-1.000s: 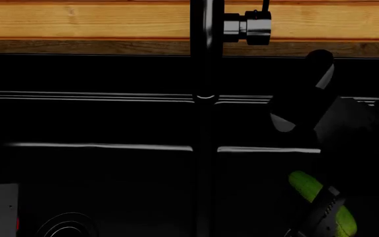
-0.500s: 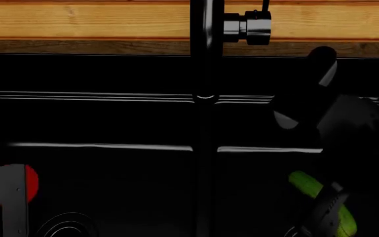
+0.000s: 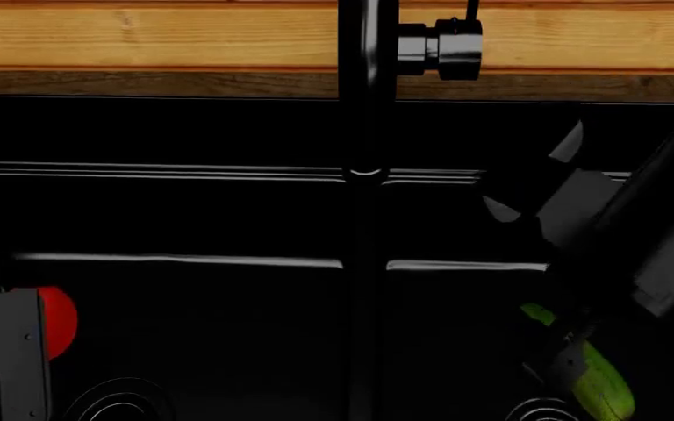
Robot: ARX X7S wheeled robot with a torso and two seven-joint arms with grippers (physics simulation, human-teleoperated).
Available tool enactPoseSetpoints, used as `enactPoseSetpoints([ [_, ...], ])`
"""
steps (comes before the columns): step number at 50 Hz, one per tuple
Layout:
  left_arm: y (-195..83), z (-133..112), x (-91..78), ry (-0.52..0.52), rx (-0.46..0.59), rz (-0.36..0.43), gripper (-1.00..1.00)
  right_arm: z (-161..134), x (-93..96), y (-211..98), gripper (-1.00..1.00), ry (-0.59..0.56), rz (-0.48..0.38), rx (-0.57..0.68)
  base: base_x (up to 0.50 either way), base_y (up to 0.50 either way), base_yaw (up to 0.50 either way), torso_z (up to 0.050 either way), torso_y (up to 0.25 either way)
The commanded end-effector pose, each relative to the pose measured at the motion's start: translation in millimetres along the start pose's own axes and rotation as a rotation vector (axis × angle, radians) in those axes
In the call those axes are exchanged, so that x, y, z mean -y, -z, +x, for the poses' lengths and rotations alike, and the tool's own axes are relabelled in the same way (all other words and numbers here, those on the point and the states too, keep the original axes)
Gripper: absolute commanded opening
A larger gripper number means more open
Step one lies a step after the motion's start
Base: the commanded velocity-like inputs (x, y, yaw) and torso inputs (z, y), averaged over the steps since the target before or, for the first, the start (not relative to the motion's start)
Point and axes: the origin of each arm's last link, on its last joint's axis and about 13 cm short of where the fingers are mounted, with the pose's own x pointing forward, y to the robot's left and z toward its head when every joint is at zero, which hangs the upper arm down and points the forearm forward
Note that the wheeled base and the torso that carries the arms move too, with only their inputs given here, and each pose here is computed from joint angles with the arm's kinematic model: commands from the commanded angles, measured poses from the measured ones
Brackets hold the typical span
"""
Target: Pick the vegetables from the sink and place them on the cutting board.
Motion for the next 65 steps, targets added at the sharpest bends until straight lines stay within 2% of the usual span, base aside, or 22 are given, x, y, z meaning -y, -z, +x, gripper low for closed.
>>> enactPoseSetpoints([
  [1, -8.7, -4.6, -3.9, -0.007, 0.051, -0.036, -1.0, 31.2, 5.5, -5.6, 1.0, -0.002, -0.01, -0.055, 0.0, 0.0, 0.0, 0.0, 0.0],
  [11, -5.7, -3.5, -1.3, -0.006, 0.046, -0.041, -1.0, 50.0, 9.1, -5.2, 1.0, 0.001, 0.002, -0.071, 0.0, 0.0, 0.0, 0.0, 0.0],
  [21, -6.0, -3.5, -2.4, -0.005, 0.035, -0.037, -1.0, 73.2, 3.2, 3.3, 1.0, -0.032, 0.029, -0.06, 0.0, 0.0, 0.0, 0.0, 0.0],
  [32, -10.9, -8.6, -3.9, -0.006, 0.034, -0.023, -1.0, 82.8, -6.3, 22.3, 1.0, -0.06, 0.059, -0.067, 0.0, 0.0, 0.0, 0.0, 0.0],
  [47, -12.6, -2.6, -6.0, 0.003, 0.034, -0.017, -1.0, 89.1, -4.3, 46.2, 1.0, -0.039, 0.127, -0.101, 0.0, 0.0, 0.0, 0.0, 0.0],
  [57, -13.4, -1.4, -5.0, 0.007, 0.035, -0.015, -1.0, 99.4, -6.8, 54.6, 1.0, -0.046, 0.142, -0.123, 0.0, 0.0, 0.0, 0.0, 0.0],
  [58, -13.6, -1.2, -4.8, 0.008, 0.031, -0.014, -1.0, 101.1, -7.9, 55.2, -1.0, -0.043, 0.131, -0.133, 0.0, 0.0, 0.0, 0.0, 0.0],
  [62, -15.0, -1.7, -5.9, 0.001, 0.034, -0.016, -1.0, 100.0, -6.4, 56.3, -1.0, -0.033, 0.138, -0.137, 0.0, 0.0, 0.0, 0.0, -0.003],
  [65, -15.4, -1.6, -5.3, 0.019, 0.026, -0.051, -1.0, 97.2, -5.8, 56.3, -1.0, -0.023, 0.11, -0.127, 0.0, 0.0, 0.0, 0.0, -0.003],
])
